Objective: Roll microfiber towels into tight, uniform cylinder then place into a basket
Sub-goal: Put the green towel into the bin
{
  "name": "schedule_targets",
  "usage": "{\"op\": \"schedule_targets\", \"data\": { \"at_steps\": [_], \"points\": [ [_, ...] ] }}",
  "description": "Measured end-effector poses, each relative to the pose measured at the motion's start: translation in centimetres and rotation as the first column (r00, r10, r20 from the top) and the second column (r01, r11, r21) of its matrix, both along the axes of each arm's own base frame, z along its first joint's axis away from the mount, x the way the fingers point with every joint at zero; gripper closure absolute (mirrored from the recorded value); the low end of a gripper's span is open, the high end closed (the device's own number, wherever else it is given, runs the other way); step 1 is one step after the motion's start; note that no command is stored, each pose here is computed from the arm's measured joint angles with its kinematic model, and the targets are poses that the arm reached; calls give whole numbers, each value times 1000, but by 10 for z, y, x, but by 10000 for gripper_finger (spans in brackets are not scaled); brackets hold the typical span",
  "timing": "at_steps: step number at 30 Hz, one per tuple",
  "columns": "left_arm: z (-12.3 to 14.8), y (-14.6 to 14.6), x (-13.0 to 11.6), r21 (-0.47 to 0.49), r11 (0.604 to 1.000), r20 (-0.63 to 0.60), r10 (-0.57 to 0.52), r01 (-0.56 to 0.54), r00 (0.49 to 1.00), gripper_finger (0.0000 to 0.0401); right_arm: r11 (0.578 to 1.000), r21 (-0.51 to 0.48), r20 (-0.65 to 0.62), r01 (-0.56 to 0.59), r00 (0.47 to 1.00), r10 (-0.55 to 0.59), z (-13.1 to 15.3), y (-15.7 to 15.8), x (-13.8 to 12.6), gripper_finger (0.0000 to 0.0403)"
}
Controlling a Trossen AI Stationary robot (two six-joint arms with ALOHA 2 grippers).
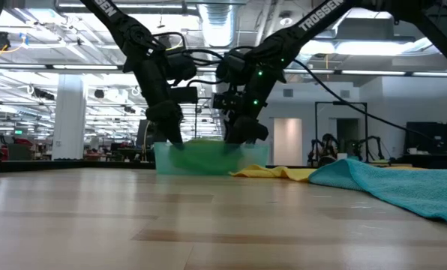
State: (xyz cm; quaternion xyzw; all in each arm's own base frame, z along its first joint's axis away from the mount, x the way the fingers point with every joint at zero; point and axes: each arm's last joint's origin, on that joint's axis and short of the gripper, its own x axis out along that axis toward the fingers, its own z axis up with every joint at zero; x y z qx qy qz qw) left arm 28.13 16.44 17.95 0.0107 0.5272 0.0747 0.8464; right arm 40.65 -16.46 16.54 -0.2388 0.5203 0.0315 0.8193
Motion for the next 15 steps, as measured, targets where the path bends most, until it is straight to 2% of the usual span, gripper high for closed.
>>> {"op": "schedule_targets", "data": {
  "at_steps": [8,15],
  "points": [
    [0,1,0,8,1000,2,7,-7,1000,398,1000,-11,-3,2,1000,-2,0,1,1,336],
    [-2,0,-2,30,999,-34,-24,25,999,341,1000,-21,-36,-17,999,16,-5,10,2,267]
  ]
}}
